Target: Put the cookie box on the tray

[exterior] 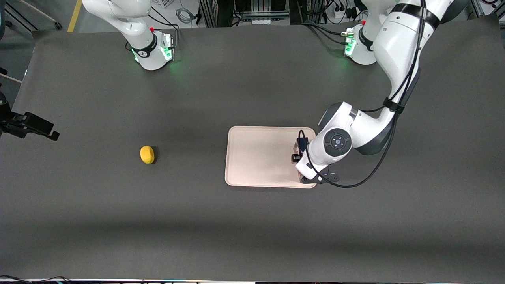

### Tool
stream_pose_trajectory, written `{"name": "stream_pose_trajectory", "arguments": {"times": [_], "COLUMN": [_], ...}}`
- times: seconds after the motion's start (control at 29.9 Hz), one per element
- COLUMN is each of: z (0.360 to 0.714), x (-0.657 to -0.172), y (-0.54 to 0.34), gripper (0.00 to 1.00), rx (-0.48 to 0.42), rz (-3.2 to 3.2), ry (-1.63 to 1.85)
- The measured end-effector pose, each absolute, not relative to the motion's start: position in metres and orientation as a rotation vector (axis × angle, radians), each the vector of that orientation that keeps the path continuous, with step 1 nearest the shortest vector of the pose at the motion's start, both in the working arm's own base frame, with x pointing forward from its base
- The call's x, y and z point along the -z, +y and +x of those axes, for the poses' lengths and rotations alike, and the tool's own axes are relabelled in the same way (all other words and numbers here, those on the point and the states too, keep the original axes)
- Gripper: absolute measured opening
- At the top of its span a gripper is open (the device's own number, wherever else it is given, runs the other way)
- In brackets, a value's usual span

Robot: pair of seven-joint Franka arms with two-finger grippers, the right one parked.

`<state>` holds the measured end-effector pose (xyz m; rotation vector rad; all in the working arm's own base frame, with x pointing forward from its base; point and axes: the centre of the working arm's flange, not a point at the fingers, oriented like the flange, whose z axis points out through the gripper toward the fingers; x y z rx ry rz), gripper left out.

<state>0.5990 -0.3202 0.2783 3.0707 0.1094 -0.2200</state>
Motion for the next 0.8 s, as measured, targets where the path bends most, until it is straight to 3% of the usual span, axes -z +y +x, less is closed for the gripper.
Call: {"name": "stream_pose_trajectory", "arguments": {"times": [0.13,0.27,0.44,0.64,0.8], "z": [0.604,0.609,0.596,0.535,0.474], "x": [-0.317,-0.39,-0.518,-0.656,-0.713], "y": [-0.307,-0.278,-0.212,-0.109,-0.045], "gripper": [1.0,1.0,1.0,1.0,1.0], "rx": [0.225,0.251,0.264,0.3,0.262], "rz": [3.093,3.13,3.19,3.226,3.212], "ry": [0.139,0.208,0.224,0.121,0.015]}}
